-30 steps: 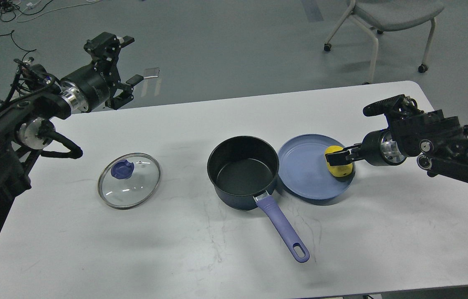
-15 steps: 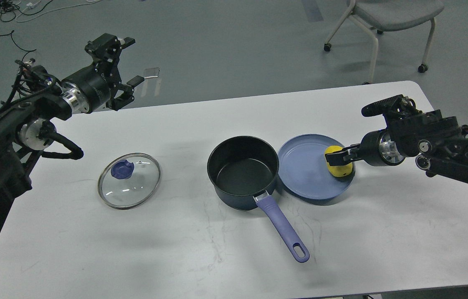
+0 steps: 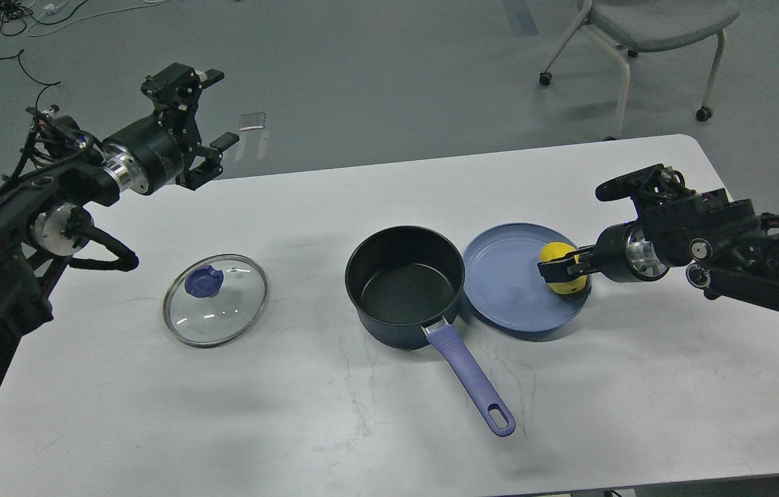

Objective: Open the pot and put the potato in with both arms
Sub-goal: 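Close the right gripper around the yellow potato on the plate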

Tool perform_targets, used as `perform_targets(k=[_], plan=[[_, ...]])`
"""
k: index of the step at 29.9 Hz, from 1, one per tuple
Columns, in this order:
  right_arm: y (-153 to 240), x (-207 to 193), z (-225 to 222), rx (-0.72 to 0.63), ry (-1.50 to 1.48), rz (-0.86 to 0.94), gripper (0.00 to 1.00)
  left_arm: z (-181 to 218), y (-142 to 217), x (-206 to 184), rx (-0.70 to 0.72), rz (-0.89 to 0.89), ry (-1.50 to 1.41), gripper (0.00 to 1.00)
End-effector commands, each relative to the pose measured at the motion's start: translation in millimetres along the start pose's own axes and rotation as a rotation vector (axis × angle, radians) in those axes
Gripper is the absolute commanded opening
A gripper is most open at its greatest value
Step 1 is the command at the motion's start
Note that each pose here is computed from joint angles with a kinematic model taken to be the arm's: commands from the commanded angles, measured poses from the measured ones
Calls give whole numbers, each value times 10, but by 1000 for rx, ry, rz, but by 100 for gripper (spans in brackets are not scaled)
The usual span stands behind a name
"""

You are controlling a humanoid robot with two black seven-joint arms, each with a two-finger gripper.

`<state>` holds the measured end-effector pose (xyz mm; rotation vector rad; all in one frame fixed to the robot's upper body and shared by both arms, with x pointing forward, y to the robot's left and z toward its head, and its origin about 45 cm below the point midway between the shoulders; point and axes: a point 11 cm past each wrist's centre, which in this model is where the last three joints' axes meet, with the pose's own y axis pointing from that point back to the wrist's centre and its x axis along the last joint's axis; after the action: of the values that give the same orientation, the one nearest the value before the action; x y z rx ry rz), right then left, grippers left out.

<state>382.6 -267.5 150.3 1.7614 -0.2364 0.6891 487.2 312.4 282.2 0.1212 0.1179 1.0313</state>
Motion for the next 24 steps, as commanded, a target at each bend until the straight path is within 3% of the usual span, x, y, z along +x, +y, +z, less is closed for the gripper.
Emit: perform_targets(k=[1,6,8,24], plan=[[-2,13,-7,5,-16,6,70,-6,-1,-2,1,0,1,98],[-11,17,-42,22,-56,5,65,-23,6,4,4,2,2,98],[-14,0,-37,22,-56,0,56,-23,6,4,4,2,2,98],[-15,-6,-24,37,-88,-6,52,-26,-4,-9,3,-1,4,98]])
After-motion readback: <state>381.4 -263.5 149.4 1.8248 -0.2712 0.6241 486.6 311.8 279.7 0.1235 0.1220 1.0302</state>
